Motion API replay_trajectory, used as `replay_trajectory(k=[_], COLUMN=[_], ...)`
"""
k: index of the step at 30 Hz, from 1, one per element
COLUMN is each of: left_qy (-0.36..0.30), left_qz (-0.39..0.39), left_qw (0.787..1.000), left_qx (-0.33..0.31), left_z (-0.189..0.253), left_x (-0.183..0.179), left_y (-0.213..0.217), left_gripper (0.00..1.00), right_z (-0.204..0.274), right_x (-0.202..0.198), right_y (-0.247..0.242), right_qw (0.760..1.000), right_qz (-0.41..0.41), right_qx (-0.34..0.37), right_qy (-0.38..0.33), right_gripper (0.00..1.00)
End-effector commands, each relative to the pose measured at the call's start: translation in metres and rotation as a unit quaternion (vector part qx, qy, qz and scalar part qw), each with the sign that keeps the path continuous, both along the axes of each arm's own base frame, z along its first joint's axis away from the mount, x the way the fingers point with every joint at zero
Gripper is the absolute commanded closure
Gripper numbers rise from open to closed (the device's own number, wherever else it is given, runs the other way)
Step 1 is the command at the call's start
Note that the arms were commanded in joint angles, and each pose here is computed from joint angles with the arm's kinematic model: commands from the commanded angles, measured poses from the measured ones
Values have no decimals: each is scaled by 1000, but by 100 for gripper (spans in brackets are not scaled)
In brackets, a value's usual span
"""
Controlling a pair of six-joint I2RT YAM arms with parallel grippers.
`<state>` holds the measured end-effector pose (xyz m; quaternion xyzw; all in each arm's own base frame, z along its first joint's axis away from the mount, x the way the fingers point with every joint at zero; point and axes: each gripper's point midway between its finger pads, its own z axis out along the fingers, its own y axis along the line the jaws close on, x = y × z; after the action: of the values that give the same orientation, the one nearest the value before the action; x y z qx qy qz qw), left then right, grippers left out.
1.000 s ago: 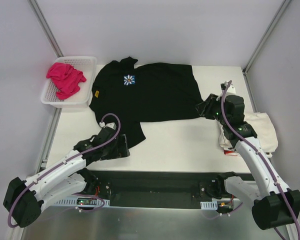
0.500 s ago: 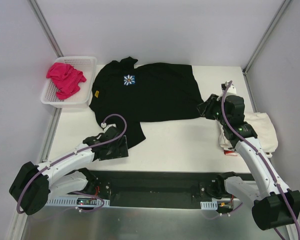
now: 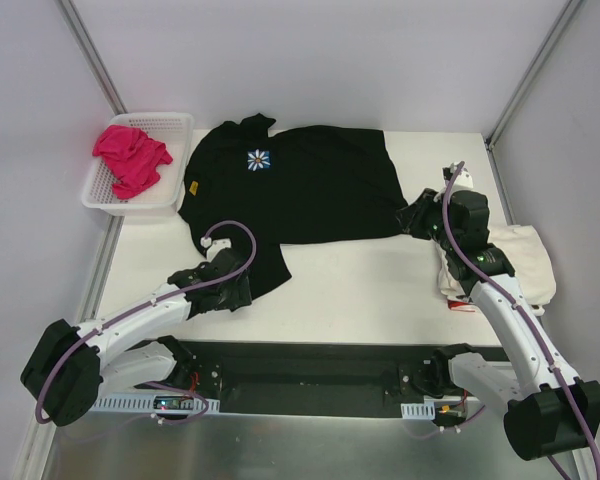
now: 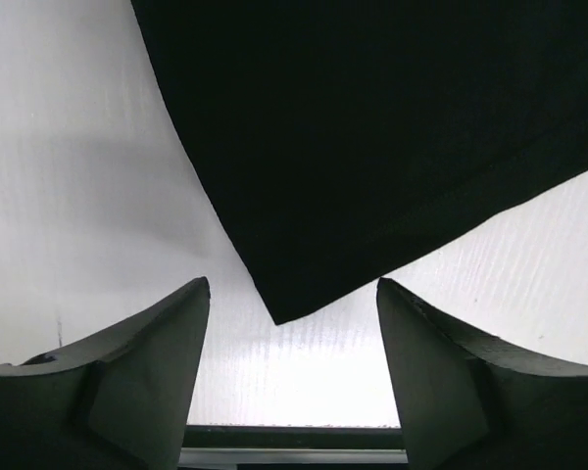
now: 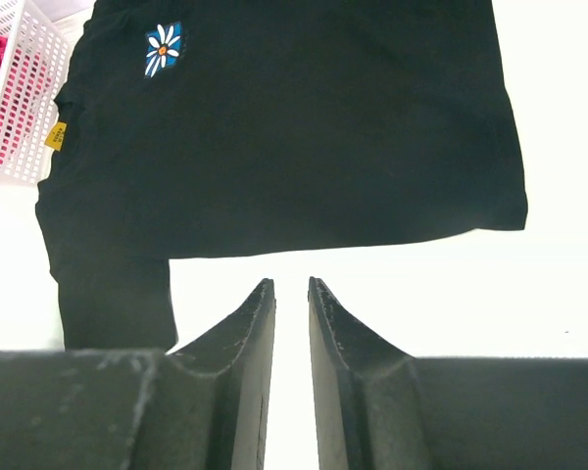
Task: Fold and stack the t-shirts
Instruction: Grap the side of the flattened tshirt closest away from the robot with both arms
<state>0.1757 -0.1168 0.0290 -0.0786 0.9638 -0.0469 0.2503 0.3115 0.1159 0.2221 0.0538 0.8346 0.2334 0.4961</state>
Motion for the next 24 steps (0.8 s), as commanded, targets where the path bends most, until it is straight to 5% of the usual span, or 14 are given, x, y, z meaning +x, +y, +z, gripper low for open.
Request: replay_trajectory(k=[1,3,7,13,17,20,24], left_qy=[-23,-16,1,14,20,26,32], left_qz=[-5,-3,-4,-4,-2,-4,-4], left_qw=[1000,1000,1000,1000,1000,1000,999], left_qx=[11,12,6,9,19,17,19], left_z=[8,5,0,-6,-10,-13,-15], left_x=[10,9,5,0,0,0,-1], left_y=[-1,-1,-5,-4,-2,-5,-5], left_gripper=[37,41,31,39,61,66,99], right_z=[9,9,10,11,11,11,9], right_x=[4,4,4,4,4,4,6], right_y=[-2,-3,-3,-6,-8,-8,-9], right_qw=[1000,1000,1000,1000,1000,1000,999], right_qz=[-8,-10,-11,-18,-21,-23,-27], right_qx=[-3,-4,-6,-8,-10,-10,-13], right_qy=[-13,-14,-15,-16,-17,-16,-14], right_gripper=[78,78,79,80,81,82,82])
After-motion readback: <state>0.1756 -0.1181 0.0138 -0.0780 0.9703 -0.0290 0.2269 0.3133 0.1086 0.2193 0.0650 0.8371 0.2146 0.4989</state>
